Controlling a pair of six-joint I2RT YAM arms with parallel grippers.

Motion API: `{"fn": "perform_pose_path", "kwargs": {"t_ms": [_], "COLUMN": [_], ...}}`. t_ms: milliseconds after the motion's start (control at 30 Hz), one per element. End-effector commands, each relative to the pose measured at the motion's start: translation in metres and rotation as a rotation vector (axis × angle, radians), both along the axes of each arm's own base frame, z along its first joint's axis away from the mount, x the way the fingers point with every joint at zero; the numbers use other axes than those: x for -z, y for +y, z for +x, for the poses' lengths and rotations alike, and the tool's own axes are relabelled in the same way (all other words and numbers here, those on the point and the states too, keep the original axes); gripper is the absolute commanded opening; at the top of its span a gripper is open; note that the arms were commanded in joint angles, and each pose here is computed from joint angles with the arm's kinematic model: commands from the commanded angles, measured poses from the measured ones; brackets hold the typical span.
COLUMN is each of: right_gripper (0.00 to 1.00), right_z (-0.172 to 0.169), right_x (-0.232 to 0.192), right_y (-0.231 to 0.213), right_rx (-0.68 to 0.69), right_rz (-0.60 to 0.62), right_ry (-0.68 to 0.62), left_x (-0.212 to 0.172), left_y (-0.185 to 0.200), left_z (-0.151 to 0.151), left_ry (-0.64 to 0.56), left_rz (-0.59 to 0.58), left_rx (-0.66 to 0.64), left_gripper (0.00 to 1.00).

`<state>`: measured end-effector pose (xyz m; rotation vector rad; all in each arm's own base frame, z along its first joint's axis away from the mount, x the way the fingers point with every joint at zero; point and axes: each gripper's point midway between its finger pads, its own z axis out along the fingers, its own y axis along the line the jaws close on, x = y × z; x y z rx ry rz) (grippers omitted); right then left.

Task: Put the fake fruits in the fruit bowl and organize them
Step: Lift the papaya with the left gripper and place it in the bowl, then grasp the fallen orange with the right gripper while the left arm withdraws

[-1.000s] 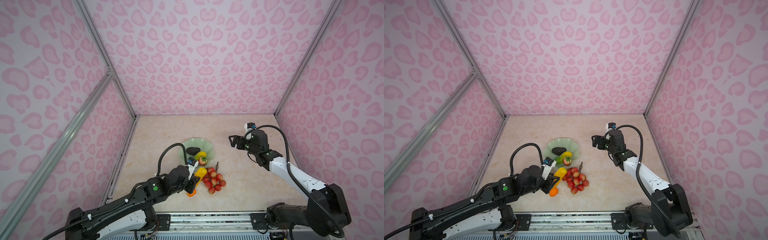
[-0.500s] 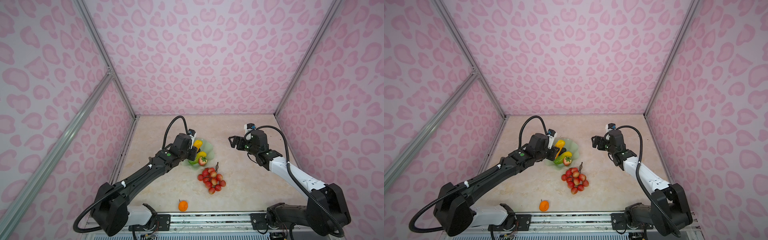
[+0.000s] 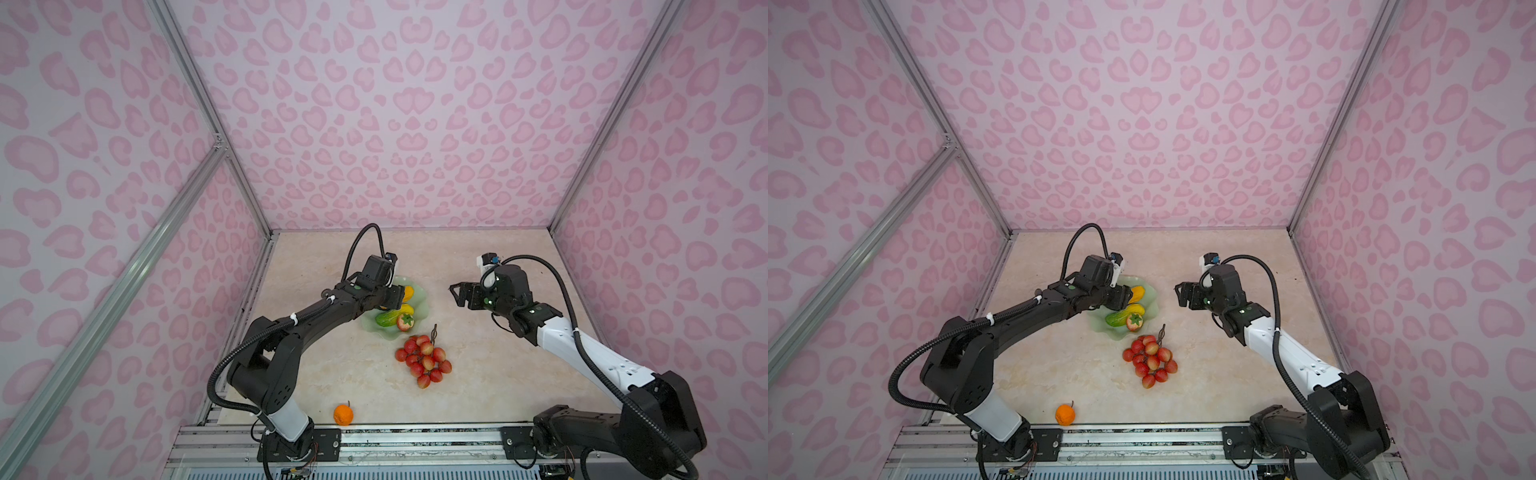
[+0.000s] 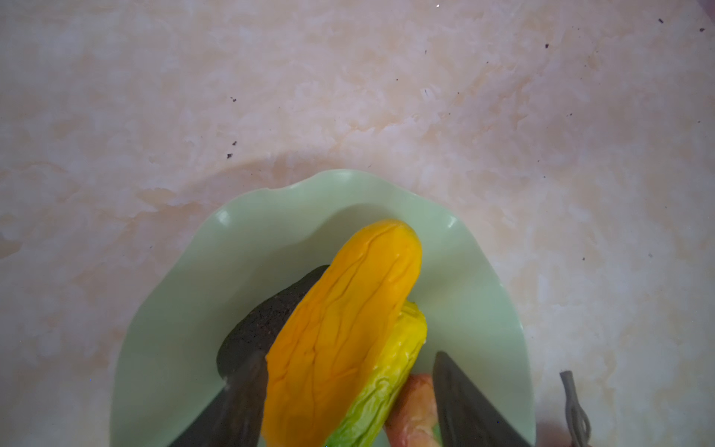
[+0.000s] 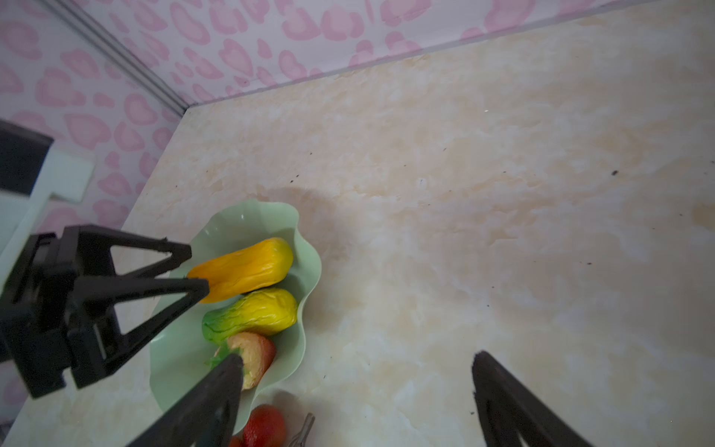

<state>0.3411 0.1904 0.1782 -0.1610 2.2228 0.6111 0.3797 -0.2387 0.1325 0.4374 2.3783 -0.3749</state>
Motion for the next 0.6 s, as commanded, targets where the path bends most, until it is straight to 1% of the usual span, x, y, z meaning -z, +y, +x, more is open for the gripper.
{"fn": "perform_pose_path", "kwargs": {"t_ms": [0,67,100,233,300,433,567], "right_gripper": [0.91,0.91,0.91,0.89,0.88,0.86,0.84], "right_z": [-0.028,-0.053,-0.07,-0.14,-0.17,-0.211,-0.229], "right_x": [0.001,-0.001,0.001,0.019,0.031,0.051,0.079], "right_y": [0.034,0.068,0.088,0.16,0.185,0.222,0.242], "right_rx": [-0.183,-0.329,-0.425,-0.777,-0.917,-1.106,-1.2], "right_rz": [-0.092,-0.105,-0.109,-0.152,-0.189,-0.249,-0.335], "right_ry": [-0.045,-0.079,-0.091,-0.097,-0.098,-0.081,-0.036], "left_x": [-0.049,-0.073,-0.084,-0.117,-0.128,-0.141,-0.141], "left_y": [0.012,0.029,0.041,0.097,0.128,0.178,0.207], "left_z": [0.013,0.013,0.013,0.002,-0.01,-0.046,-0.08], "left_ry": [-0.14,-0.203,-0.234,-0.346,-0.398,-0.484,-0.53], "left_rz": [-0.086,-0.114,-0.123,-0.165,-0.177,-0.216,-0.232], "left_rx": [-0.073,-0.121,-0.155,-0.315,-0.409,-0.56,-0.65], "left_gripper": [0.76,0.82,0.84,0.89,0.91,0.95,0.98]}}
